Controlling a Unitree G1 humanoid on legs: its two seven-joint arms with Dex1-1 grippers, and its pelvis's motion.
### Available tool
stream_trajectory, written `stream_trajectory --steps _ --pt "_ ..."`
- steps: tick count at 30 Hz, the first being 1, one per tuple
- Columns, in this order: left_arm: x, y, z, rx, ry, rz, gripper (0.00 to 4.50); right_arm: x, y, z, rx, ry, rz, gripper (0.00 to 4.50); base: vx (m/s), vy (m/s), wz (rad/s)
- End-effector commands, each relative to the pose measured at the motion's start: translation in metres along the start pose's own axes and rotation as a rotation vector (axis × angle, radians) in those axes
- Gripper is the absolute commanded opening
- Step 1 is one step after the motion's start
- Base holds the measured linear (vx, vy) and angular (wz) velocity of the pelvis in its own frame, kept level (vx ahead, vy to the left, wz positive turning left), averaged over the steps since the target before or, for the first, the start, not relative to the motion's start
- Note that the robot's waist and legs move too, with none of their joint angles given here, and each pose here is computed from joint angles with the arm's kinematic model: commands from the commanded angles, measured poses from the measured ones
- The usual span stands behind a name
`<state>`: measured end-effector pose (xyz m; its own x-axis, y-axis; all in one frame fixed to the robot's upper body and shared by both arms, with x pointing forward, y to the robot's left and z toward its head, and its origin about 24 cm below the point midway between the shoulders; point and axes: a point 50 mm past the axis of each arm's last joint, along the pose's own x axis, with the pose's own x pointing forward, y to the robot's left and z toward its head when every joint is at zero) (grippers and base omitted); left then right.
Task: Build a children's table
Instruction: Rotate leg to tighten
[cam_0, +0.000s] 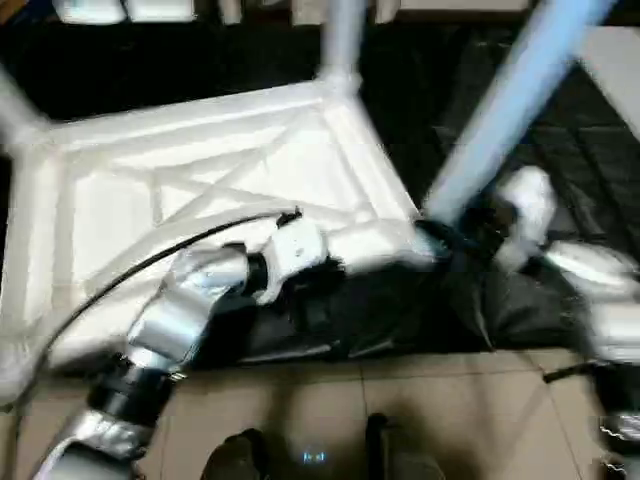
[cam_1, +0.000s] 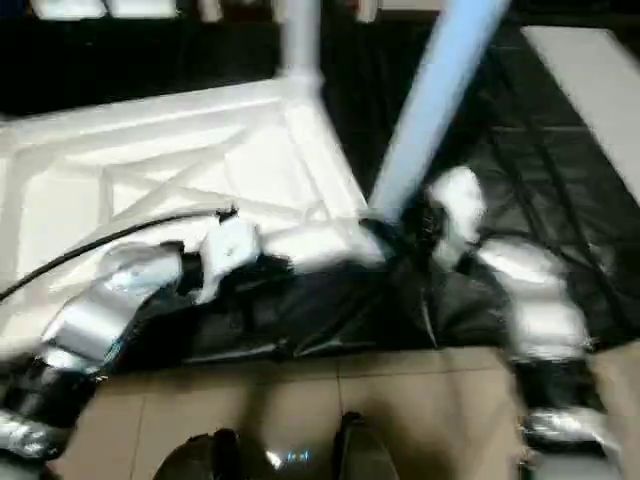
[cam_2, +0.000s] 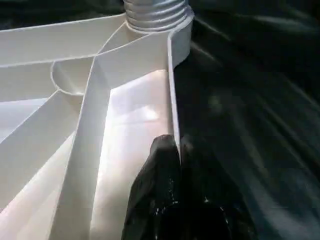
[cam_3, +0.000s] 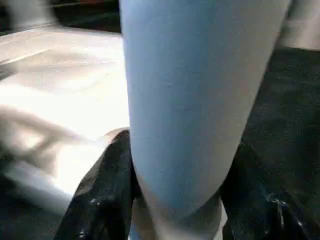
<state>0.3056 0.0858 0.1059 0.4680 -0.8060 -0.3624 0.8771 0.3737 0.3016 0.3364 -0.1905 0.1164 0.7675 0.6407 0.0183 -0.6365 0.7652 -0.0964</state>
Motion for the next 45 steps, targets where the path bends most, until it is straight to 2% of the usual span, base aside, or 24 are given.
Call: stream_trajectory --steps 1,2,3,6,8,11,16,18,19,20,22,24,25,26,28,29,30,31,34,35,38,45 --pt "0.017 -0.021 -0.004 -0.081 0.01 -0.054 0.0 -0.016 -0.021 -0.047 0.086 0.23 -0.325 1.91 -0.053 0.017 -0.06" --pt "0.024 -0.02 -0.001 -0.113 0.016 -0.011 0.0 -0.011 -0.021 -0.053 0.107 0.24 -0.392 1.91 -0.053 0.017 -0.06" --pt "0.024 -0.02 -0.001 -0.113 0.016 -0.011 0.0 -0.011 -0.021 -0.053 0.107 0.24 -0.392 1.91 0.0 0.0 0.0" --pt "0.05 -0.024 0.016 -0.224 0.005 0.077 0.0 0.012 -0.019 -0.063 0.198 0.23 -0.598 1.91 -0.017 0.006 -0.01" --pt "0.061 -0.029 0.028 -0.25 -0.021 0.071 0.0 0.023 -0.017 -0.062 0.227 0.23 -0.674 1.9 -0.054 0.022 -0.05" --pt "0.065 -0.031 0.039 -0.234 -0.053 0.046 0.0 0.036 -0.014 -0.058 0.217 0.235 -0.687 1.9 0.0 0.0 0.0" --pt "0.056 -0.026 0.033 -0.195 -0.053 0.042 0.0 0.042 -0.013 -0.051 0.175 0.222 -0.603 1.9 0.0 0.0 0.0" --pt "0.05 -0.022 0.028 -0.162 -0.053 0.035 0.0 0.043 -0.012 -0.042 0.146 0.154 -0.499 1.9 0.0 0.0 0.0" --pt "0.05 -0.022 0.028 -0.162 -0.053 0.035 0.0 0.043 -0.012 -0.042 0.146 0.154 -0.499 1.9 0.0 0.0 0.0" --pt "0.047 -0.021 0.025 -0.152 -0.05 0.029 0.0 0.042 -0.012 -0.039 0.142 0.126 -0.463 2.25 0.0 0.0 0.0" --pt "0.042 -0.021 0.023 -0.088 -0.069 -0.01 0.0 0.038 -0.015 -0.032 0.114 0.09 -0.413 2.6 0.0 0.0 0.0" --pt "0.035 -0.019 0.019 -0.027 -0.074 -0.045 0.0 0.032 -0.017 -0.025 0.09 0.06 -0.365 2.63 0.0 0.0 0.0" --pt "0.035 -0.019 0.019 -0.027 -0.074 -0.045 0.0 0.032 -0.017 -0.025 0.09 0.06 -0.365 2.81 0.0 0.0 0.0" --pt "0.027 -0.021 0.014 0.024 -0.08 -0.11 0.0 0.022 -0.02 -0.016 0.055 0.028 -0.31 3.01 0.076 -0.049 0.22" --pt "0.012 -0.021 0.003 0.096 -0.068 -0.197 0.0 -0.002 -0.023 0.0 -0.028 0.004 -0.192 3.06 0.069 -0.025 0.14" --pt "0.012 -0.021 0.003 0.096 -0.068 -0.197 0.0 -0.002 -0.023 0.0 -0.028 0.004 -0.192 3.14 0.0 0.0 0.0" --pt "0.003 -0.022 -0.004 0.101 -0.061 -0.242 0.0 -0.018 -0.025 0.008 -0.079 0.003 -0.103 3.14 0.094 -0.011 0.05" --pt "0.003 -0.022 -0.004 0.101 -0.061 -0.242 0.0 -0.018 -0.025 0.008 -0.079 0.003 -0.103 3.14 0.086 -0.002 -0.02" --pt "-0.006 -0.022 -0.014 0.108 -0.027 -0.259 0.0 -0.044 -0.022 0.019 -0.118 0.012 0.056 3.14 0.078 0.008 0.0" --pt "-0.009 -0.021 -0.018 0.116 -0.015 -0.261 0.0 -0.054 -0.019 0.021 -0.139 0.03 0.126 3.14 0.07 0.014 0.04" --pt "-0.011 -0.019 -0.022 0.127 -0.008 -0.261 0.0 -0.062 -0.017 0.021 -0.135 0.052 0.172 3.14 0.018 0.003 0.02" --pt "-0.012 -0.019 -0.02 0.132 -0.029 -0.271 0.0 -0.068 -0.01 0.022 -0.115 0.056 0.216 3.14 0.0 0.0 0.0"
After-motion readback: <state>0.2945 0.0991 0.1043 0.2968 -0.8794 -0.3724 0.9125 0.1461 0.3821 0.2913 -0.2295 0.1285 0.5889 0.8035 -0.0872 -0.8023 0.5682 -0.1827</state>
